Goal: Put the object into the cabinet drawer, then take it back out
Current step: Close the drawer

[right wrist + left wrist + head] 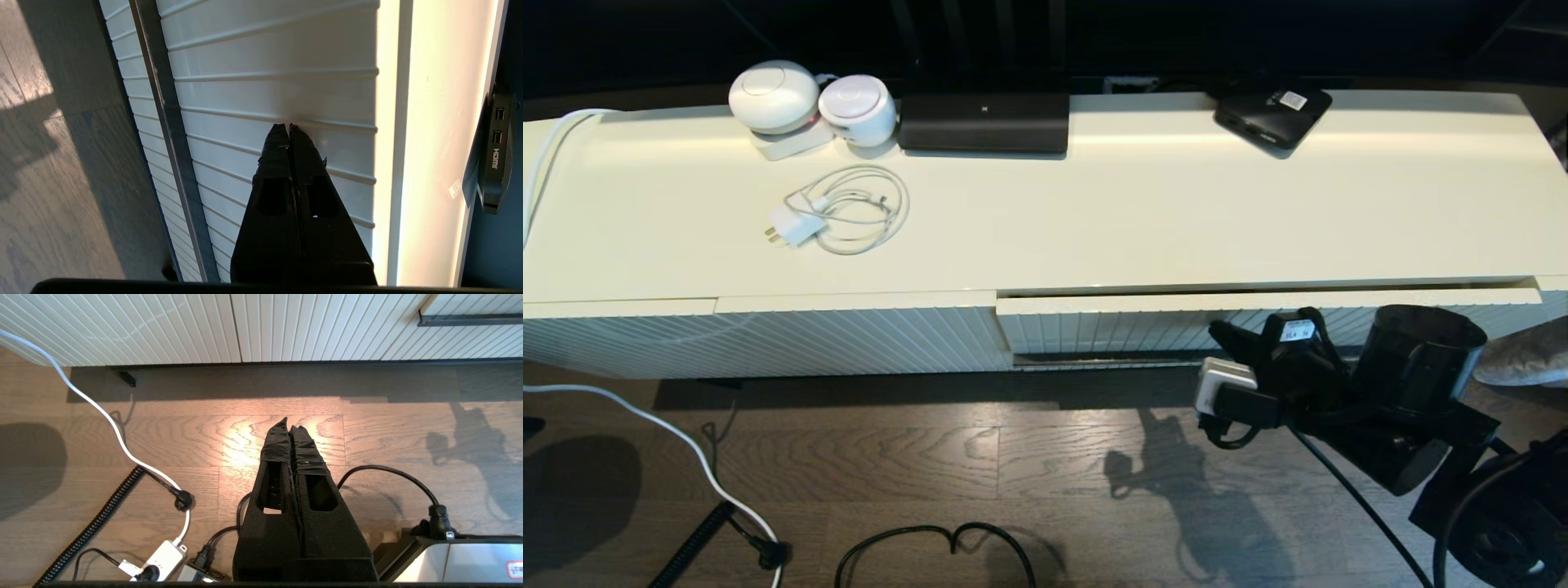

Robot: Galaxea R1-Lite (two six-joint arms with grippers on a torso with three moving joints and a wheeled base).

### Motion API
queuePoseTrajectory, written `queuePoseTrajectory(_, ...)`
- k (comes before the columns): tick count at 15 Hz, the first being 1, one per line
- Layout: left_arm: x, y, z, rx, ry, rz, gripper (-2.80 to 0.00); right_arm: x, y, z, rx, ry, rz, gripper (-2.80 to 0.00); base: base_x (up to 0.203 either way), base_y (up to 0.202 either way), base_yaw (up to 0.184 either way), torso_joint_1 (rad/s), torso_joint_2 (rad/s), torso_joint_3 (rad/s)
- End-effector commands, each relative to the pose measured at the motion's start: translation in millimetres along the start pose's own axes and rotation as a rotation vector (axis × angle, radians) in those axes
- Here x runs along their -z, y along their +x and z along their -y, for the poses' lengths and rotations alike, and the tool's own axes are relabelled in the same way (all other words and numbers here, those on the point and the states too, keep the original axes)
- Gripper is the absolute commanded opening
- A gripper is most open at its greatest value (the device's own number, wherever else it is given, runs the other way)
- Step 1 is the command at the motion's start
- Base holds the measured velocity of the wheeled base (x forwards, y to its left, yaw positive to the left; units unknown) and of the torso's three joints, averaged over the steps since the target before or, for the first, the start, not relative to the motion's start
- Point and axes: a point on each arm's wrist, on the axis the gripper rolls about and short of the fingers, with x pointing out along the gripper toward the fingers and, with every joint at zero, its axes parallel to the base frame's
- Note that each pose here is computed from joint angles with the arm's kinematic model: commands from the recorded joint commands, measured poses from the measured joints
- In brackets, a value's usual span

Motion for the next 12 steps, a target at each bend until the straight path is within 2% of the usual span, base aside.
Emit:
queuePoseTrajectory(1, 0, 0, 0.0, -0.001, 0.000, 0.002, -2.80, 1, 6, -3, -0.001, -0.007, 0.001, -2.80, 0.000, 0.000, 0.000, 0.000, 0.00, 0.000)
queuePoseTrajectory(8, 0, 0, 0.0, -0.001, 0.000, 0.004, -2.80, 8, 19, -2, 0.007, -0.006, 0.000, -2.80, 0.000, 0.000, 0.000, 0.000, 0.00, 0.000)
queuePoseTrajectory(12, 0, 0, 0.0, -0.001, 0.001, 0.002, -2.80, 8, 9, 6, 0.015, -0.004, -0.007, -2.80, 0.000, 0.000, 0.000, 0.000, 0.00, 0.000)
